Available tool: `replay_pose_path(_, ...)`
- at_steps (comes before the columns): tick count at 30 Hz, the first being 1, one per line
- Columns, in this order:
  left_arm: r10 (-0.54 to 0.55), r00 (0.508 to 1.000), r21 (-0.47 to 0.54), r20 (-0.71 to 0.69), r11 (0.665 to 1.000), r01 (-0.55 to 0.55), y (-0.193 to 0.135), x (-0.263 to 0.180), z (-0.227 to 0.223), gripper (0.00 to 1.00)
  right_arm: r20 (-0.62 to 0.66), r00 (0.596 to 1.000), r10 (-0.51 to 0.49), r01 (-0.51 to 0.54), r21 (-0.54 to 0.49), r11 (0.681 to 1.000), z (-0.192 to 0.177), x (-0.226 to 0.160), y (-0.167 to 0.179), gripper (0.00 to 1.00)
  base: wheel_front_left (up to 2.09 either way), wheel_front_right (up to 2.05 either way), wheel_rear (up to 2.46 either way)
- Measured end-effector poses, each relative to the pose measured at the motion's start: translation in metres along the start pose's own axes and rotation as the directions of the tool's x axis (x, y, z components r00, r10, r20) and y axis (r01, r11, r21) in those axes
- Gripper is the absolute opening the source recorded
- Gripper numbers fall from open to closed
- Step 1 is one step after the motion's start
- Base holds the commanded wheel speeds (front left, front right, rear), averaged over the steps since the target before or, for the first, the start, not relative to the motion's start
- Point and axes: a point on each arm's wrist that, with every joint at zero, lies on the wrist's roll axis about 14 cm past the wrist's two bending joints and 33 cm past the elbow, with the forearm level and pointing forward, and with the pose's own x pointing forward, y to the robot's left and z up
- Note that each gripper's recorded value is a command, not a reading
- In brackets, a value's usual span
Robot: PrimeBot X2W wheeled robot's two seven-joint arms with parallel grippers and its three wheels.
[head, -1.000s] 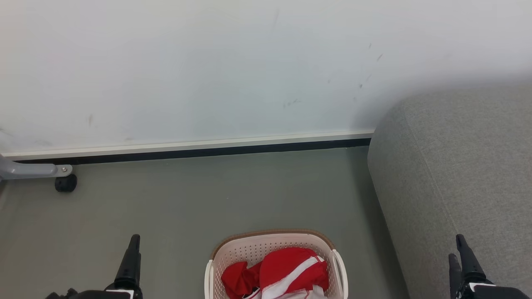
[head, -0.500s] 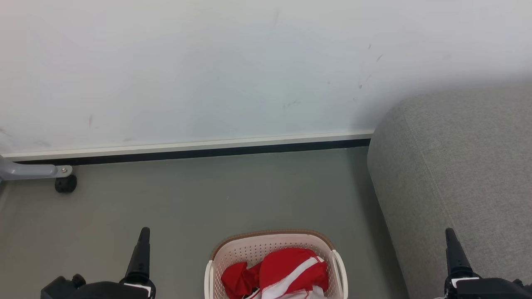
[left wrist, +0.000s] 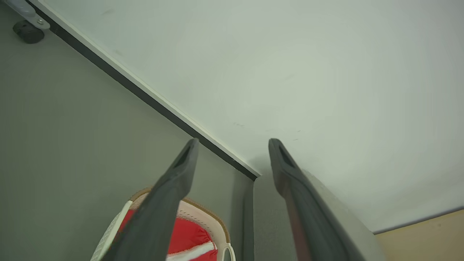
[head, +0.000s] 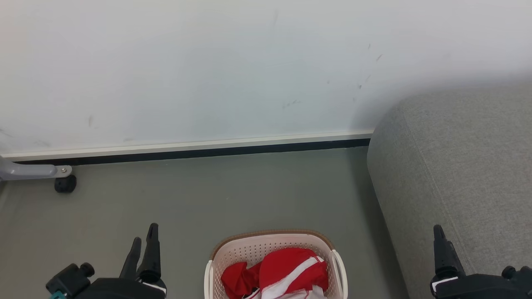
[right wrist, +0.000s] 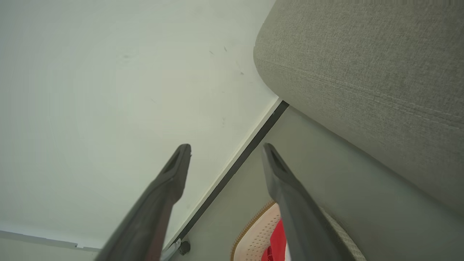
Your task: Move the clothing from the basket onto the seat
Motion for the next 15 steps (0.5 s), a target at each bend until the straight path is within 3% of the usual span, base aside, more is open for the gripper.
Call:
replay_pose_path(8, -0.007, 1.000, 0.149, 0.015, 0.989, 0.005, -0.003, 0.000, 0.002, 1.00, 0.013, 1.000, 0.017, -0.015, -0.145, 0.989, -0.001, -0.001, 0.007, 1.00, 0.00, 0.00, 0.00)
replay_pose_path(9, -0.010, 1.000, 0.224, 0.026, 0.975, 0.004, -0.004, 0.000, 0.003, 1.00, 0.018, 1.000, 0.023, -0.019, -0.211, 0.977, -0.002, -0.002, 0.009, 1.00, 0.00, 0.00, 0.00)
replay_pose_path(15, -0.018, 0.999, 0.325, 0.048, 0.946, 0.001, -0.004, 0.000, 0.008, 1.00, 0.023, 0.999, 0.032, -0.024, -0.303, 0.953, -0.004, -0.005, 0.010, 1.00, 0.00, 0.00, 0.00)
